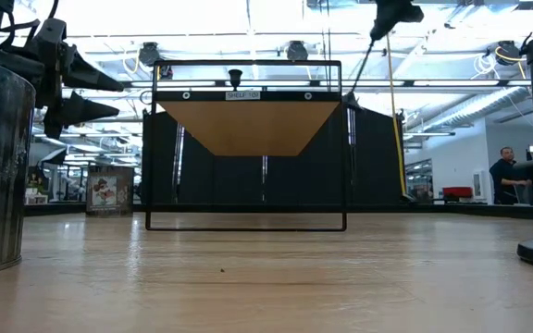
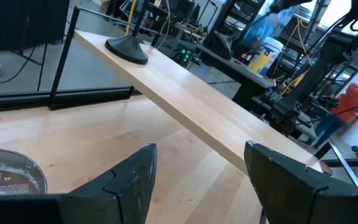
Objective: Pick & Place candle stick holders
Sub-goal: Put the top black candle holder on the shelf
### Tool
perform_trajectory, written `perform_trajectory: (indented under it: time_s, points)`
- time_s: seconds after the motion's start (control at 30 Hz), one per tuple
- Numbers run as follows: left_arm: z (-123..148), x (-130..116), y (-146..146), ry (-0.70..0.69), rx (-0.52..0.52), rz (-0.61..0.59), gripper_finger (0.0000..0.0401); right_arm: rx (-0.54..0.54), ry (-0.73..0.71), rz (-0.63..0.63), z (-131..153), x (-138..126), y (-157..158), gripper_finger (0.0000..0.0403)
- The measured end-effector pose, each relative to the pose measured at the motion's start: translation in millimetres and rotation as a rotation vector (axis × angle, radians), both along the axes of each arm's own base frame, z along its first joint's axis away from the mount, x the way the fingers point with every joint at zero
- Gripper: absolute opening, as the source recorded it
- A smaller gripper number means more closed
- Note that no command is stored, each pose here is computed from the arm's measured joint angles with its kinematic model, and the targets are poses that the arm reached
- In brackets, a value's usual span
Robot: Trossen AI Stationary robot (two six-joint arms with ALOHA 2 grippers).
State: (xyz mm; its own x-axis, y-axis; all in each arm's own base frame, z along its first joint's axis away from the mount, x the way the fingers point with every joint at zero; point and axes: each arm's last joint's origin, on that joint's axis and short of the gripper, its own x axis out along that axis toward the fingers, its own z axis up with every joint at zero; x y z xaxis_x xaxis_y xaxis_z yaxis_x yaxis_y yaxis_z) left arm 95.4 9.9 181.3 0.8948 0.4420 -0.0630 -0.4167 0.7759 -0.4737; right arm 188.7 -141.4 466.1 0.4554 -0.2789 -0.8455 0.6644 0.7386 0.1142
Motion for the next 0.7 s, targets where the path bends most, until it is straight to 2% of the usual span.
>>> perform_trajectory:
  time_s: [0.27,0.5,0.7]
  points:
    - [-0.3,0.0,0.0,0.004,0.000,0.000,0.0251,-0.025,-0.037,0.016,5.8,20.5,-15.2,0.0012]
    - [-0.4,0.0,0.0,0.004,0.000,0.000,0.0251,0.047,-0.133,0.110,5.6,42.7,-26.8,0.0012]
    - [-0.4,0.0,0.0,0.004,0.001,0.000,0.0251,0.064,-0.140,0.117,-0.2,50.3,-36.1,0.0012]
